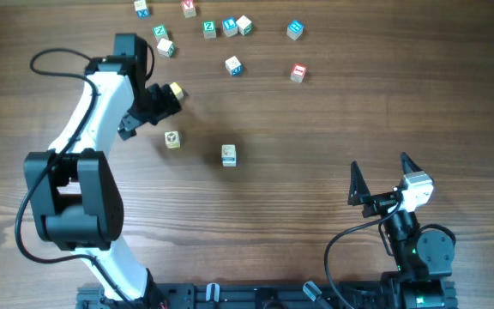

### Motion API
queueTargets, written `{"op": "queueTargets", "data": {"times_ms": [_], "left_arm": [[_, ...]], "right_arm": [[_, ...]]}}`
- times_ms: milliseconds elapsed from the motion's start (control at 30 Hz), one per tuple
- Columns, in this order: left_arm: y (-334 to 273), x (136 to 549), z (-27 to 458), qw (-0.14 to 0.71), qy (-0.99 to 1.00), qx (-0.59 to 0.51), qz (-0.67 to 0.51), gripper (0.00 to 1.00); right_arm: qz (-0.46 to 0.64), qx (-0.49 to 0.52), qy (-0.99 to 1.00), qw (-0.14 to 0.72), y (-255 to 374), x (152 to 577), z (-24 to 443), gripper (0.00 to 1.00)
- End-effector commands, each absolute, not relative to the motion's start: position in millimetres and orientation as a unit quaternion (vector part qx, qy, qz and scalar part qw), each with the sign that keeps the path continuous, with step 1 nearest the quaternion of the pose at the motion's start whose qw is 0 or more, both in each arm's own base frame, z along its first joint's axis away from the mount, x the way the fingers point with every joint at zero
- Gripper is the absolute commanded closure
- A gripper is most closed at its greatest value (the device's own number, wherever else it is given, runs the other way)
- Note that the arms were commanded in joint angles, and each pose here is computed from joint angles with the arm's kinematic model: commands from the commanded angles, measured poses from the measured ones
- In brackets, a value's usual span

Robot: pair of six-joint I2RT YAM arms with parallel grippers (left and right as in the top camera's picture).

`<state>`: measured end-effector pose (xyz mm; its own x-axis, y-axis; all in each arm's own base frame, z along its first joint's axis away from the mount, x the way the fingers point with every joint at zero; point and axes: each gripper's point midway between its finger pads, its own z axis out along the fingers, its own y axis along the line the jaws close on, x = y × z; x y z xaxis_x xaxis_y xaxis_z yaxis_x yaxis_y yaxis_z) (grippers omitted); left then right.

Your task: Form a tower

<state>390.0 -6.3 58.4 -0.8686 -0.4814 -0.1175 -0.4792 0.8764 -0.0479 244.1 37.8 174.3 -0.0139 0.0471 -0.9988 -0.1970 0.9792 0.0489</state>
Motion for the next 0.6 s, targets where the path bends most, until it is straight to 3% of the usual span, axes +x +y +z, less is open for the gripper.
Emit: {"op": "queueTargets", "data": {"times_ms": [0, 567], "left_arm": [[-3.2, 379.4, 50.7, 0.058, 0.967, -0.247, -0.001, 0.0], [-3.2, 366.0, 33.7, 0.041, 0.969, -0.245, 0.003, 0.02]], "right_arm": [[0.086, -0.048, 0.704, 0.704, 36.4, 244.0, 176.3, 0.0], [0.086, -0.048, 0.704, 0.704, 36.4, 244.0, 176.3, 0.0]]}}
